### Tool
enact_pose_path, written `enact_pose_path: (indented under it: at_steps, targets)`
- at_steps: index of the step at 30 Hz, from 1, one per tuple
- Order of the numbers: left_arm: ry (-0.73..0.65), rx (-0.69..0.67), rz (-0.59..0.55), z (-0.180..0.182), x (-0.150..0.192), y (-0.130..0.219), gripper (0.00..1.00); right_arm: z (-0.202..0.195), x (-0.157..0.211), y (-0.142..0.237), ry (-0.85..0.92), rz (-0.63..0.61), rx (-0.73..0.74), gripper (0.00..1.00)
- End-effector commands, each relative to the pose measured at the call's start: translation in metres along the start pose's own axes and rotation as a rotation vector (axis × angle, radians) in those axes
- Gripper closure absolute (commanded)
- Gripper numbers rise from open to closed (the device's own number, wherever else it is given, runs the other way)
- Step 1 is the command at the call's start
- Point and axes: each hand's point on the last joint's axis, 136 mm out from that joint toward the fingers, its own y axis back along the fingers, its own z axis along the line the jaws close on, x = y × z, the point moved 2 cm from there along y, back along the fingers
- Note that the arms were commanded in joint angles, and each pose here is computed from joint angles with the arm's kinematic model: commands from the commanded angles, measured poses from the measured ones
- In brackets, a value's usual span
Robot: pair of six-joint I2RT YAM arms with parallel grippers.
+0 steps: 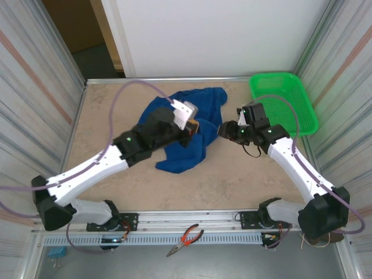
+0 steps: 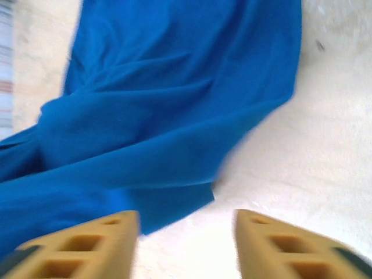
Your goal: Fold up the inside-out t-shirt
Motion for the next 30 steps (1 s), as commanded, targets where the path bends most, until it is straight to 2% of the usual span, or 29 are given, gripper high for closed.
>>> enact_pose_path:
  at_steps: [1,4,7,11,23,25,26,28,30]
  targets:
    - [-0.028,0.042,0.117,-0.003,0.022,0.006,1.0,0.0,0.013,0.008,-0.024,-0.009,-0.036,0.44]
    - [-0.015,0.034,0.116,-0.001,0.024,0.008,1.0,-0.006,0.043,-0.002,-0.005,0.0,-0.057,0.42]
    - [-0.007,0.03,0.118,0.001,0.027,0.01,1.0,-0.009,0.077,-0.016,0.045,0.009,-0.071,0.34]
    - [0.008,0.024,0.113,0.004,0.028,0.018,1.0,-0.014,0.105,-0.04,0.144,0.028,-0.031,0.29]
    - [0.055,0.001,0.132,0.014,0.045,0.021,1.0,0.022,0.104,-0.107,0.287,0.096,-0.01,0.25]
    - [0.061,-0.008,0.139,0.017,0.048,0.021,1.0,0.026,0.102,-0.117,0.297,0.109,-0.002,0.32]
    - [0.065,-0.013,0.141,0.019,0.05,0.022,1.0,0.026,0.1,-0.12,0.302,0.114,0.007,0.46]
    - [0.07,-0.032,0.151,0.025,0.054,0.024,1.0,0.025,0.096,-0.119,0.303,0.126,0.025,0.97]
    - [0.071,-0.072,0.173,0.036,0.063,0.028,1.0,0.021,0.088,-0.106,0.296,0.111,0.045,1.0]
